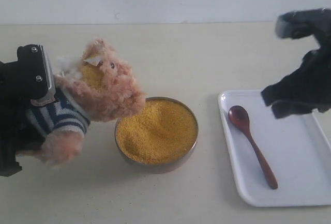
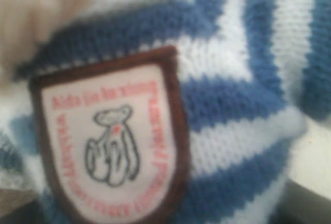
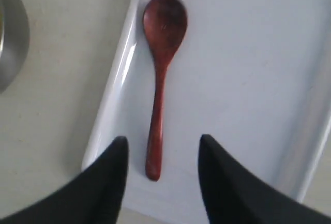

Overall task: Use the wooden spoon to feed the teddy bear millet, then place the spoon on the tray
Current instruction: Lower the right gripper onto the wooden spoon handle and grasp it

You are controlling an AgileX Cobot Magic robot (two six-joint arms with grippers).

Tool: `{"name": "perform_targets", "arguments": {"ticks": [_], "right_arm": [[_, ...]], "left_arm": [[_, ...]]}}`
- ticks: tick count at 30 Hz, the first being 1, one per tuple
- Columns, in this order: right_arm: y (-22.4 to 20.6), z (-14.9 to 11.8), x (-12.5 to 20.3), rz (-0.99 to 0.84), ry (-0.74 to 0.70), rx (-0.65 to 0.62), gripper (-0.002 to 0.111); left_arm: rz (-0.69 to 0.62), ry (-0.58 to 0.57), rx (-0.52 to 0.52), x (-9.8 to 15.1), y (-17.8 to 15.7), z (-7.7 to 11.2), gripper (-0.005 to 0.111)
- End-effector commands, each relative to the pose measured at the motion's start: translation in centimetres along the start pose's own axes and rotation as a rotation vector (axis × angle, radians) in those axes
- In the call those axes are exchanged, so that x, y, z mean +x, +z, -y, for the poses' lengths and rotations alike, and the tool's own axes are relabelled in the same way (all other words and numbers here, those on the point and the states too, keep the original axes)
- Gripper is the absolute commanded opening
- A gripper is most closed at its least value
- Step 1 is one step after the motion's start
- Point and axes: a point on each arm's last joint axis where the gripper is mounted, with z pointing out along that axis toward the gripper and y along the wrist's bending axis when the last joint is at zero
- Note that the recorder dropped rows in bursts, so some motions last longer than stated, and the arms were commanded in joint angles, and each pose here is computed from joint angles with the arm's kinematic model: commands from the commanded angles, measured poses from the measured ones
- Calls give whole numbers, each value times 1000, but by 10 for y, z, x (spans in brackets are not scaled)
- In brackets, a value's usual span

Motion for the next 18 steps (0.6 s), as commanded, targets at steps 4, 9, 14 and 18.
{"name": "perform_targets", "arguments": {"ticks": [4, 9, 14, 18], "right_arm": [[42, -22, 0, -172, -71, 5, 54], [59, -29, -4, -158, -55, 11, 54], [75, -26, 2, -151, -56, 26, 54], [89, -23, 11, -137, -62, 38, 54]], "left_arm": [[11, -39, -6, -1, 0, 0, 4], [14, -39, -9, -2, 0, 0, 4], [15, -41, -8, -2, 0, 0, 4], [16, -41, -10, -2, 0, 0, 4]]}}
